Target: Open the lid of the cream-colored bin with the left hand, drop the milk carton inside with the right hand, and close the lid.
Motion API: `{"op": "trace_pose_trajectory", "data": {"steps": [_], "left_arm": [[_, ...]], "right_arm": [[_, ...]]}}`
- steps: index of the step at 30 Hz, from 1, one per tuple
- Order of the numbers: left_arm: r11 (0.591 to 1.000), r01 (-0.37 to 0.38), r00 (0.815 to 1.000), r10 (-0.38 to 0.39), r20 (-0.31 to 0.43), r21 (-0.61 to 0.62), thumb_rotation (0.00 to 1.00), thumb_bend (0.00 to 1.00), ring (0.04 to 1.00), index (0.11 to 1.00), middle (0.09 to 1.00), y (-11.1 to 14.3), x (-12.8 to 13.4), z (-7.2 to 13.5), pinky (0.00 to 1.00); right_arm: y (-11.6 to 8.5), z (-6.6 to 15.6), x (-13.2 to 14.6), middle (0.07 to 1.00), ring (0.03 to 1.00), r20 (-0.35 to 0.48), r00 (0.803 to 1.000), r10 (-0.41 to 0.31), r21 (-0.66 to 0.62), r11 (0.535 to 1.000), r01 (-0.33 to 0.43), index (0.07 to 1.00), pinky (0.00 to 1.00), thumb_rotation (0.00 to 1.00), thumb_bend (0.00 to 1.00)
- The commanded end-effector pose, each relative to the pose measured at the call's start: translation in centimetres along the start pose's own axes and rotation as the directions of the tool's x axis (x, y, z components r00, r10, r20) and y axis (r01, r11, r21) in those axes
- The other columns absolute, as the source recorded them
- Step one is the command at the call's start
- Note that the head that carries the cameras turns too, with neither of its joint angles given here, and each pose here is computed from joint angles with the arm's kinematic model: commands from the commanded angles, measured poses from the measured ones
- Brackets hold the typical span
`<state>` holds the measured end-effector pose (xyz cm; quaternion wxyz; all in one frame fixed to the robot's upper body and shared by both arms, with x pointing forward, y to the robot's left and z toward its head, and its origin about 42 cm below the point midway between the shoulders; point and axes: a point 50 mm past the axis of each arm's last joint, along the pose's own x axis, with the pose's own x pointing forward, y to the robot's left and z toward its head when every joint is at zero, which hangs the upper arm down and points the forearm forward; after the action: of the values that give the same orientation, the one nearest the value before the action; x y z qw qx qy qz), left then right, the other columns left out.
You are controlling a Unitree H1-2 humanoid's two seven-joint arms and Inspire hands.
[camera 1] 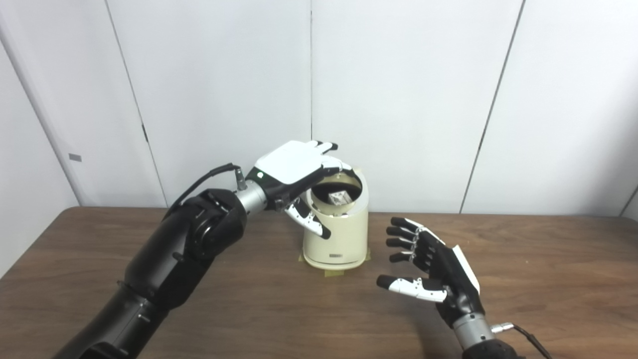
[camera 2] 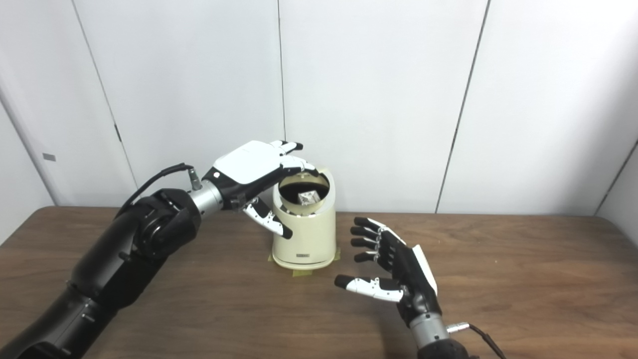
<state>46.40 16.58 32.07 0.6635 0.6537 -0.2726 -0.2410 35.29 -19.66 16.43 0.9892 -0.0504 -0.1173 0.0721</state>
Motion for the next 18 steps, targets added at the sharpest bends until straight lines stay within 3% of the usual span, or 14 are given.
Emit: {"op": "trace_pose_trajectory", "data": {"steps": [1,18], "left_arm": [[0.999,-0.043,0.999,0.043,-0.007,0.033,0.29,0.91,1.000,0.843,0.860,2.0,-0.1,-0.4,1.00],[0.998,-0.015,1.000,0.014,-0.013,-0.067,0.30,0.92,1.000,0.834,0.838,0.4,-0.7,-0.1,1.00]], "right_arm": [[-0.1,2.4,1.4,0.769,0.729,0.097,0.995,-0.009,0.002,1.000,0.009,0.783,0.60,0.17,0.82],[0.2,2.7,1.4,0.767,0.720,0.101,0.995,-0.013,-0.004,1.000,0.013,0.776,0.60,0.16,0.80]]}}
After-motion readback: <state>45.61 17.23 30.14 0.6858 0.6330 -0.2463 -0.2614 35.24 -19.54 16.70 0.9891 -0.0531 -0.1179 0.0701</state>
